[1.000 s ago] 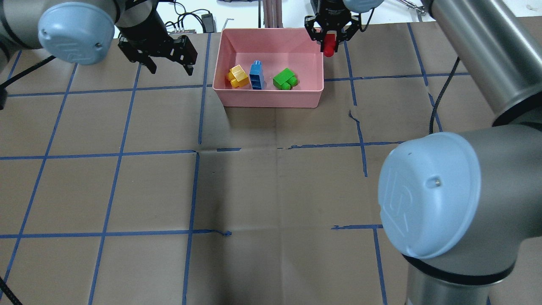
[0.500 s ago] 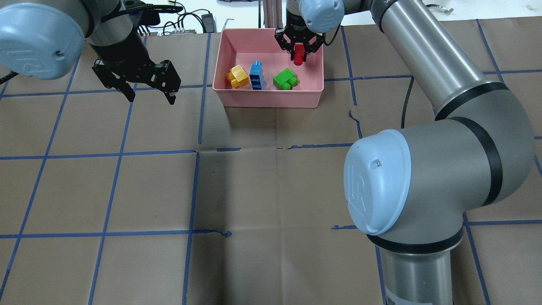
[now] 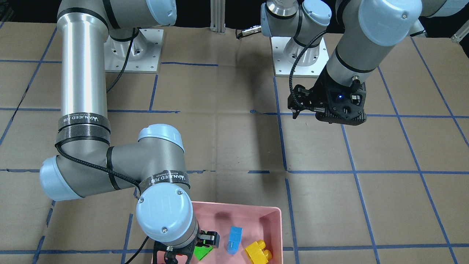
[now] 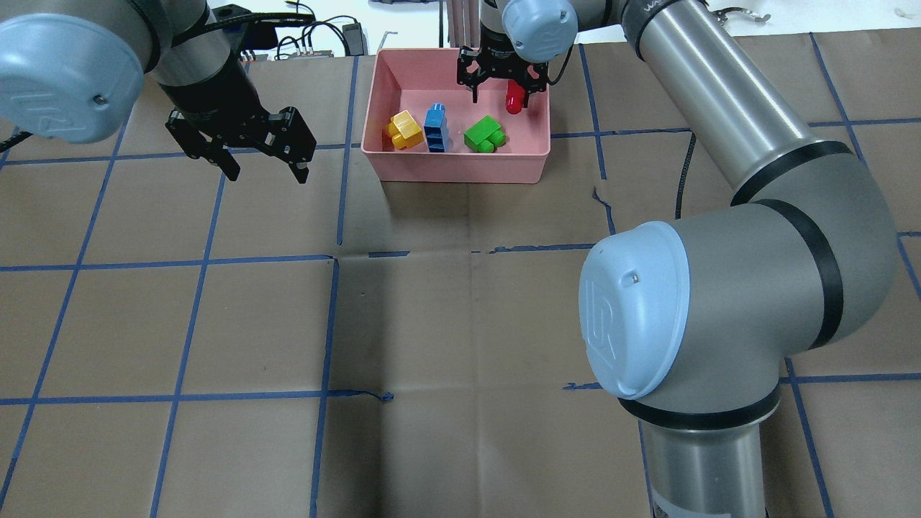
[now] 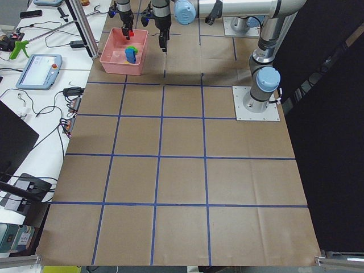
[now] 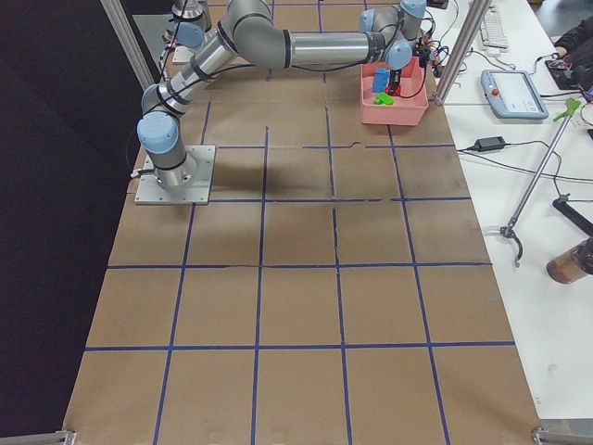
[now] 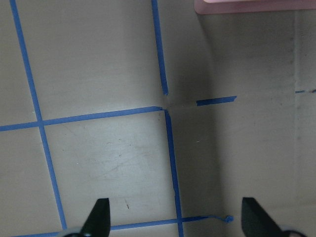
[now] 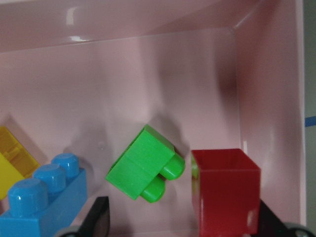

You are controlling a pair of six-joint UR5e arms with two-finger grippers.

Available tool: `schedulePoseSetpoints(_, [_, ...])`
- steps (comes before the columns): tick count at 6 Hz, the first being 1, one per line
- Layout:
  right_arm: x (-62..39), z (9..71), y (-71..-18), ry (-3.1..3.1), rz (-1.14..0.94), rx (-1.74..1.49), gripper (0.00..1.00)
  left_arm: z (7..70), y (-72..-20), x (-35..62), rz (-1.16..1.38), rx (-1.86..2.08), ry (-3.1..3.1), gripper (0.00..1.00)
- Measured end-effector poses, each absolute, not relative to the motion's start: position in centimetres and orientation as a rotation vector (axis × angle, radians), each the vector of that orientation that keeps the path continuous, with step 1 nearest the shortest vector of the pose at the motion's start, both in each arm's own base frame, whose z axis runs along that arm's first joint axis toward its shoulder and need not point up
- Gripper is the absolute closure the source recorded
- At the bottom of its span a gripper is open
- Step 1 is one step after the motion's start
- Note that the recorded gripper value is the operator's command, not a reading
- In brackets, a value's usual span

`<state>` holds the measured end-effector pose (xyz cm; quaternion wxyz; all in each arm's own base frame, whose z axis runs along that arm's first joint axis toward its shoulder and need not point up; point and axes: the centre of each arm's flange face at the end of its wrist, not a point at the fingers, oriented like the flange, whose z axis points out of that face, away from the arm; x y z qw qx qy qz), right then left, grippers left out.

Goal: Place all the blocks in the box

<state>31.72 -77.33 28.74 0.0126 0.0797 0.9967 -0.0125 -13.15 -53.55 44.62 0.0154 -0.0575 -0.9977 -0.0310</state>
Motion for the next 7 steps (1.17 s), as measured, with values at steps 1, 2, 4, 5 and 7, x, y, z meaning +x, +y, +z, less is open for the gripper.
schedulePoseSetpoints(1, [32.6, 28.9, -76.9, 3.108, -0.037, 0.232, 0.00, 44.3, -53.4, -13.0, -0.102, -0.180, -3.104, 0.01])
schedulePoseSetpoints(2, [33.2, 28.9, -76.6, 3.107, -0.034, 0.252, 0.00, 44.2, -53.2, -12.9, -0.102, -0.181, -3.106, 0.01])
schedulePoseSetpoints(4, [33.6, 28.9, -76.0, 3.081, 0.031, 0.357, 0.00, 44.5, -53.0, -12.8, -0.094, -0.183, -3.109, 0.01])
schedulePoseSetpoints(5, [33.6, 29.1, -75.8, 3.065, 0.057, 0.383, 0.00, 44.6, -53.0, -12.8, -0.090, -0.183, -3.110, 0.01])
schedulePoseSetpoints(7, [33.1, 29.5, -76.0, 3.047, 0.067, 0.385, 0.00, 44.6, -53.0, -12.8, -0.084, -0.191, -3.111, 0.01])
